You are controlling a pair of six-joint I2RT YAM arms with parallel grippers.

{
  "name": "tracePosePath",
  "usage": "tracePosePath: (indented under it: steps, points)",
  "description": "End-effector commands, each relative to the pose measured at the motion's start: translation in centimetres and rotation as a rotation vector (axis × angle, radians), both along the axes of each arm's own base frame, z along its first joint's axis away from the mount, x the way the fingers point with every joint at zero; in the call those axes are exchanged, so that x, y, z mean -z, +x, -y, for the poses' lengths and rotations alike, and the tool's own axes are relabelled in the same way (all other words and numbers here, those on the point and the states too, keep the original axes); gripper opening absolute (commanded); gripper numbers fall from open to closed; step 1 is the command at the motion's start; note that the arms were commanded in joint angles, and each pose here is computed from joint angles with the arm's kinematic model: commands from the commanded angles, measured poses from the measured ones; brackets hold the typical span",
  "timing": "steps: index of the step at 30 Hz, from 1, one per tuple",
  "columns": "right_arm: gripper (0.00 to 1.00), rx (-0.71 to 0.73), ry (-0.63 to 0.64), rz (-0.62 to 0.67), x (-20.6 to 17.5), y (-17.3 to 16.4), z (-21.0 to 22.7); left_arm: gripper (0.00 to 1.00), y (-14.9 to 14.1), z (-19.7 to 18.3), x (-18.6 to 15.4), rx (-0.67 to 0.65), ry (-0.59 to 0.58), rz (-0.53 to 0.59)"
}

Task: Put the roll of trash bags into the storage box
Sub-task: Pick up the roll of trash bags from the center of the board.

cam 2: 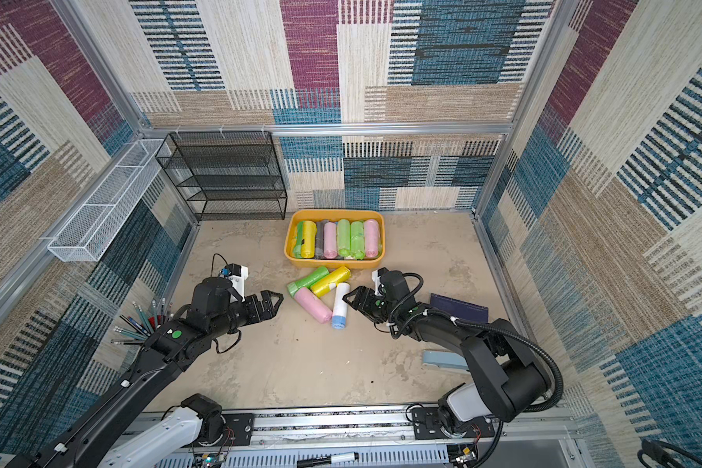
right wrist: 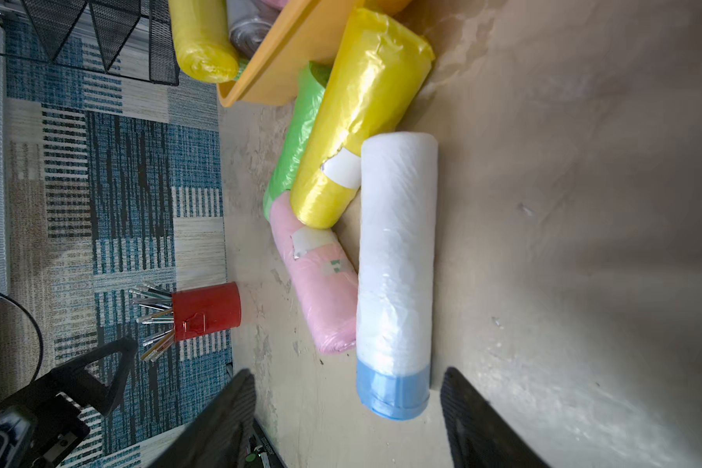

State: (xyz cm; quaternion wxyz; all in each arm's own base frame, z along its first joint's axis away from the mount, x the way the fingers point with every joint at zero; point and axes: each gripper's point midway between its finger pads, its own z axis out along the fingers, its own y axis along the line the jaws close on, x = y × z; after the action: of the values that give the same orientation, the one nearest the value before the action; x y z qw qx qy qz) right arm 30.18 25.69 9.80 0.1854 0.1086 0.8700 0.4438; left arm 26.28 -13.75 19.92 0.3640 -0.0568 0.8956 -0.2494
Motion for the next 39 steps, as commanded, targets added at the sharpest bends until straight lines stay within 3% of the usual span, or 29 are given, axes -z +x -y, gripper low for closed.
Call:
tracePosePath:
  steps: [1,12,23,39]
  points:
    - [0.68,-0.008,0.026,0.009,-0.3,0.8,-1.4,0.98,0.3,0.0,-0.4,0.013,0.018,0.02]
    - [0.51,-0.016,-0.012,-0.026,2.0,0.8,-3.8,0.98,-0.1,-0.3,-0.5,0.018,0.034,0.024]
    - [0.49,0.008,-0.116,-0.033,3.3,1.2,-3.8,0.98,-0.5,-0.4,-0.1,0.024,0.034,0.014]
    - [0.49,0.002,-0.37,-0.04,5.3,2.7,-4.4,0.98,-1.0,-0.6,-0.1,0.035,0.042,0.018]
